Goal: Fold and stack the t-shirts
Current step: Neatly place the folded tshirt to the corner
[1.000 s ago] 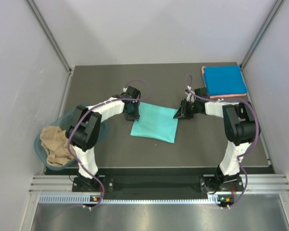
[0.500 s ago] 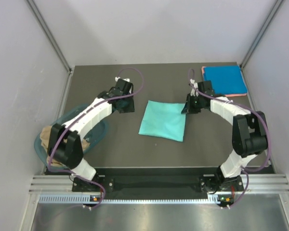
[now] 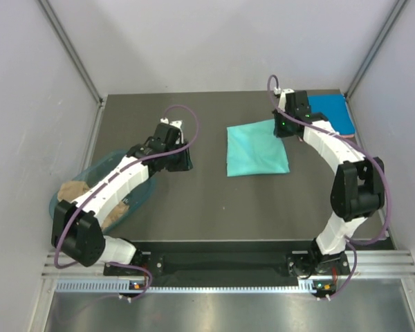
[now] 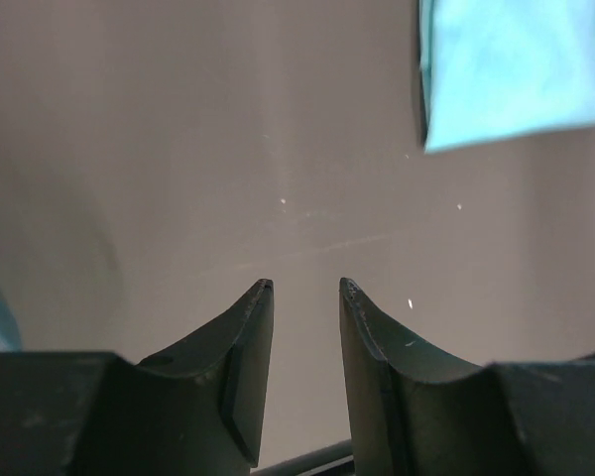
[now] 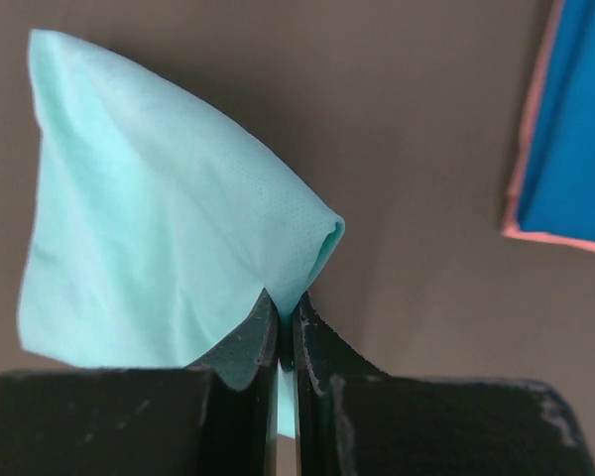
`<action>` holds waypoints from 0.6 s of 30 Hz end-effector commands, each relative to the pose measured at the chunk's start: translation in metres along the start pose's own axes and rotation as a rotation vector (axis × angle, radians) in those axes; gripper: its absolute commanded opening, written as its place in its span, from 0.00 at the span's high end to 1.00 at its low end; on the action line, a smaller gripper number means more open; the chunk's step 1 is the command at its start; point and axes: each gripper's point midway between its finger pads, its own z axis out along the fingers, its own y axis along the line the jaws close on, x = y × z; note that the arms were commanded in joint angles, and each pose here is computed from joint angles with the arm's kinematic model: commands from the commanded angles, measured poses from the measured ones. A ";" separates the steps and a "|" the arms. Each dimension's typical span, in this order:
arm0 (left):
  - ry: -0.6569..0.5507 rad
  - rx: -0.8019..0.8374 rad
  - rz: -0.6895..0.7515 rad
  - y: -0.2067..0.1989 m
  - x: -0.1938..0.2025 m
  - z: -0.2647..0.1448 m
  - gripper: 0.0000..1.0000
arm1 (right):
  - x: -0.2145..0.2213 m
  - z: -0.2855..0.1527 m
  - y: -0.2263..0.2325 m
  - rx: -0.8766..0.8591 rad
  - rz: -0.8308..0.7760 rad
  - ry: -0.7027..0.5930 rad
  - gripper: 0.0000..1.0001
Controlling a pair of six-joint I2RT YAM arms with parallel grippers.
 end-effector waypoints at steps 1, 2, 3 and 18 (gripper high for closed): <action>-0.072 0.127 0.020 -0.022 -0.011 -0.013 0.62 | -0.026 -0.006 -0.036 0.199 -0.125 -0.025 1.00; -0.068 0.135 0.014 -0.023 -0.009 -0.013 0.62 | -0.033 -0.010 -0.042 0.225 -0.159 -0.028 1.00; -0.069 0.142 0.015 -0.024 -0.009 -0.013 0.62 | -0.036 -0.012 -0.049 0.266 -0.173 -0.027 1.00; -0.092 0.179 0.045 -0.034 -0.022 -0.028 0.60 | -0.098 -0.063 -0.100 0.402 -0.303 -0.208 1.00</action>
